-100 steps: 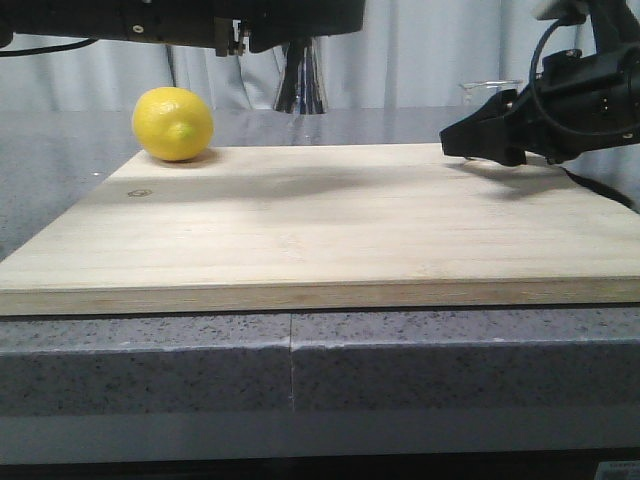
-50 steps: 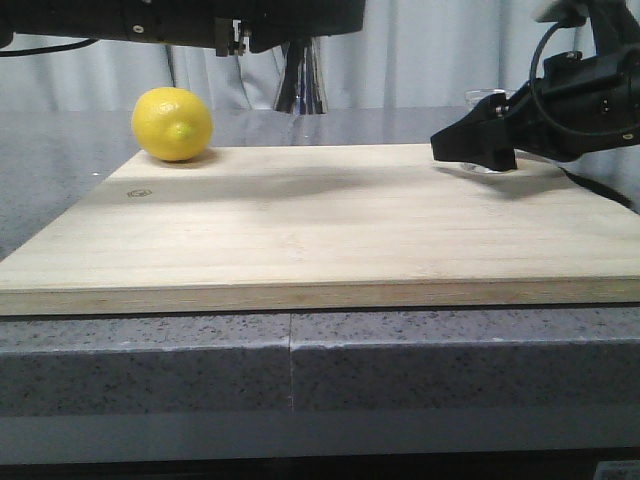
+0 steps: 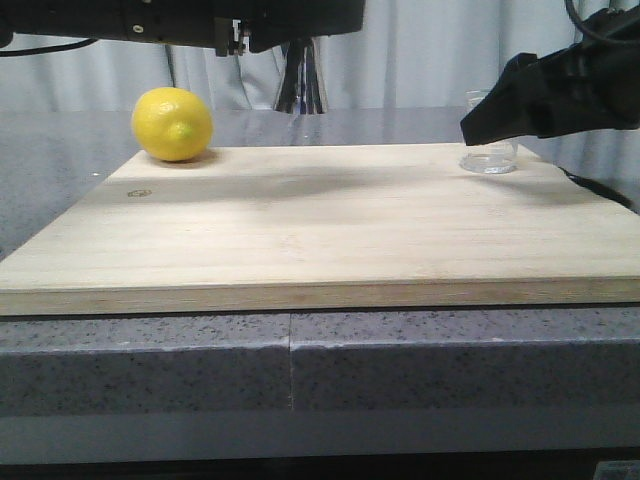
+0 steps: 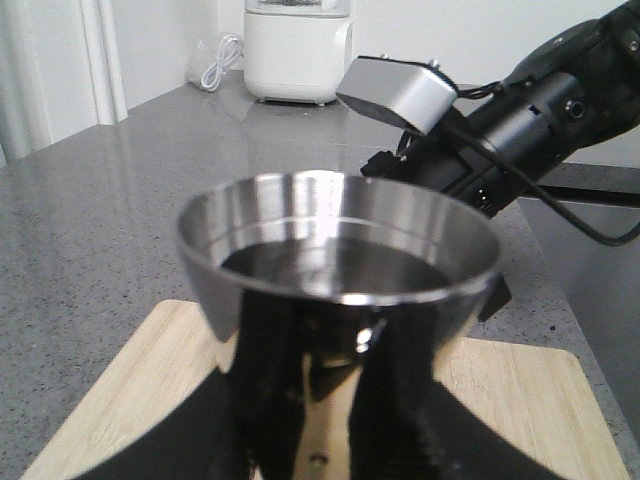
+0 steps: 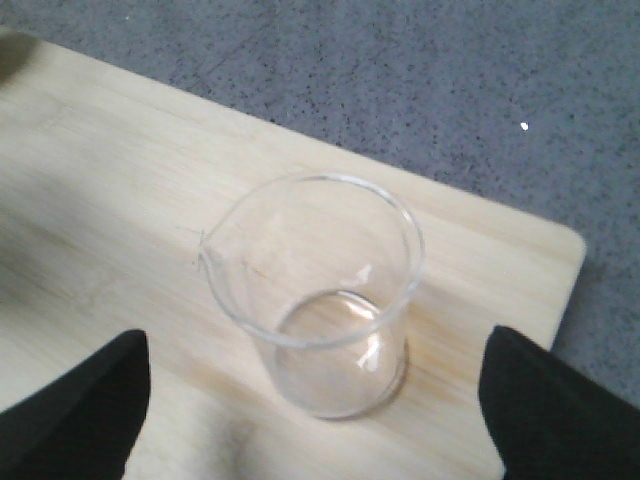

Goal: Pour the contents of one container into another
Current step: 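Lower the empty beaker onto the board and open the right gripper, then withdraw the right gripper upward while the left gripper holds the jigger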

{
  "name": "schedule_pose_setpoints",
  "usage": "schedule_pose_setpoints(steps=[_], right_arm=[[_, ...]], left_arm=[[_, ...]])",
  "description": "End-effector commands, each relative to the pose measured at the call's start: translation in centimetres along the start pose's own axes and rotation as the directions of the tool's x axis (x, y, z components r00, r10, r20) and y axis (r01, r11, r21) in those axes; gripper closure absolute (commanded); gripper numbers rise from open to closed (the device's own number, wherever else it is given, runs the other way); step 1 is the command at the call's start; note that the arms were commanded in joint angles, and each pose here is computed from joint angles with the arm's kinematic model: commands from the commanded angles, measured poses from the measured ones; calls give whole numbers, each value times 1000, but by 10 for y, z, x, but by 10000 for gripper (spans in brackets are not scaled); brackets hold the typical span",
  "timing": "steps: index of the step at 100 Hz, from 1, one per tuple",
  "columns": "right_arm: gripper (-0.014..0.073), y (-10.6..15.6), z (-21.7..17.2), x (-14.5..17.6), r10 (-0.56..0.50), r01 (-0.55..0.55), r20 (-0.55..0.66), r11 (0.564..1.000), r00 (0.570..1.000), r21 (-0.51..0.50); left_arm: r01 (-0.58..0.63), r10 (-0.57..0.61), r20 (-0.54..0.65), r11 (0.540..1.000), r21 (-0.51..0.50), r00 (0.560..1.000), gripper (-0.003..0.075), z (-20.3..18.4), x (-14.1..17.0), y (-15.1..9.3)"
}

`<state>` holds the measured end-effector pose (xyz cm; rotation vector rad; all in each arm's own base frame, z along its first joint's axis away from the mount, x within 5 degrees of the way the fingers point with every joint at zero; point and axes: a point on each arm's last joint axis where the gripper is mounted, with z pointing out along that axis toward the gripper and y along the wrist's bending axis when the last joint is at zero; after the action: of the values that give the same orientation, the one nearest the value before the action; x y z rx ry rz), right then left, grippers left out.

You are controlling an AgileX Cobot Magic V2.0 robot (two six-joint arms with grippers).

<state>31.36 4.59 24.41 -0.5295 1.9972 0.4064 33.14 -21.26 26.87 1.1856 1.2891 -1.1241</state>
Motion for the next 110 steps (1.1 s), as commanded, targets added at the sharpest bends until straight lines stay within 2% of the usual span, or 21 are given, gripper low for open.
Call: schedule_pose_setpoints(steps=[1, 19, 37, 61, 81, 94, 100, 110], right_arm=[[-13, 5, -20, -20, 19, -20, 23, 1000, 1000, 16], [-13, 13, -41, -26, -1, 1, -18, 999, 1000, 37], [-13, 25, -65, -42, 9, -11, 61, 999, 998, 37], [-13, 45, -98, -48, 80, -83, 143, 996, 987, 14], [-13, 65, -131, -59, 25, -25, 234, 1000, 972, -2], [-13, 79, -146, -61, 8, 12, 264, 997, 965, -73], [-13, 85, -150, -63, 16, 23, 311, 992, 950, -122], [-13, 85, -153, -65, 18, 24, 393, 994, 919, -103]], left_arm=[[-42, 33, 165, 998, 50, 986, 515, -3, -42, -13], [-42, 33, 165, 998, 50, 986, 515, -3, -42, -13], [-42, 33, 165, 998, 50, 986, 515, -3, -42, -13], [-42, 33, 165, 998, 50, 986, 515, -3, -42, -13], [-42, 33, 165, 998, 50, 986, 515, -3, -42, -13], [-42, 33, 165, 998, 50, 986, 515, -3, -42, -13], [-42, 33, 165, 998, 50, 986, 515, -3, -42, -13], [-42, 33, 165, 998, 50, 986, 515, -3, -42, -13]])
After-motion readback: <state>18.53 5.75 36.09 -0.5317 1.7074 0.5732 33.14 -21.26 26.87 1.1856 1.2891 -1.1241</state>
